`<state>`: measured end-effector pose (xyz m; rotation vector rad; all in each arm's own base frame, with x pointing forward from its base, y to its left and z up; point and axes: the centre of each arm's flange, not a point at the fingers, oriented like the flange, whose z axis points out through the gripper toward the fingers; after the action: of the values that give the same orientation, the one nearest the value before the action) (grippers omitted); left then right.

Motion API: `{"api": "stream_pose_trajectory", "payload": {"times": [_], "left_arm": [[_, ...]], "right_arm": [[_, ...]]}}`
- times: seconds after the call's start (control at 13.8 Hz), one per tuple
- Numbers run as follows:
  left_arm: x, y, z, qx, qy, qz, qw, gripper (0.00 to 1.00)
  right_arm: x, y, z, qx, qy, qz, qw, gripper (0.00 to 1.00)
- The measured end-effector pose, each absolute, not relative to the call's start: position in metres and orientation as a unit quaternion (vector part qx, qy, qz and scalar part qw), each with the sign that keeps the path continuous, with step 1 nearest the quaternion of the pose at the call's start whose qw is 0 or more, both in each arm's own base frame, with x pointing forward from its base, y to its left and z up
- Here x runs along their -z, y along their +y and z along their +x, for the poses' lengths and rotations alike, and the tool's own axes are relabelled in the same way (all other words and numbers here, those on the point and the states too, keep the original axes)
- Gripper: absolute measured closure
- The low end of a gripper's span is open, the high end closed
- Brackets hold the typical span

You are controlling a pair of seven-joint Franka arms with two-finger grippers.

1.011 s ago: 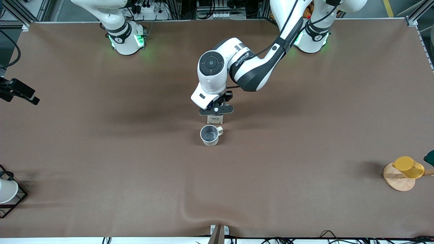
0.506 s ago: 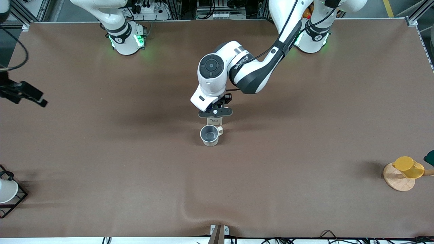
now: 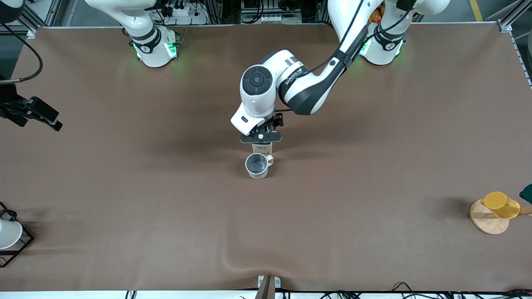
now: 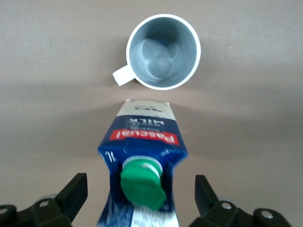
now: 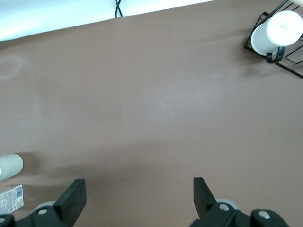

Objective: Place milk next to cup
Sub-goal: 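Open the left gripper and lift it away from the carton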

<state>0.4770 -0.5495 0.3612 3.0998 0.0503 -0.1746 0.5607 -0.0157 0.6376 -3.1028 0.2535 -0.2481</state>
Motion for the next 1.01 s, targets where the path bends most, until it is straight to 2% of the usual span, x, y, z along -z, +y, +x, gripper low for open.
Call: {"api": "stream_pose_trajectory", "payload": {"times": [0.22,0.36,0.51,0.79,1.01], "left_arm": [[-0.43,-0.534,0.48,0.04,0.022,0.999,0.027,0.0],[-0.515,-0.474,0.51,0.002,0.059,0.997,0.048,0.0],[-0.572,-0.393,0.543,-0.033,0.079,0.996,0.039,0.0],[-0.611,-0.21,0.6,-0.031,0.051,0.998,0.001,0.0],[-0.619,-0.133,0.608,-0.012,0.033,0.999,-0.009,0.0]], "right_arm": [[-0.637,-0.016,0.559,0.07,0.081,-0.994,0.008,0.0],[-0.633,-0.015,0.556,0.05,0.08,-0.996,0.005,0.0],[-0.631,-0.012,0.553,0.036,0.074,-0.997,-0.012,0.0],[-0.631,-0.001,0.553,0.035,0.063,-0.997,-0.025,0.0],[-0.631,-0.002,0.553,0.035,0.064,-0.997,-0.026,0.0]]}}
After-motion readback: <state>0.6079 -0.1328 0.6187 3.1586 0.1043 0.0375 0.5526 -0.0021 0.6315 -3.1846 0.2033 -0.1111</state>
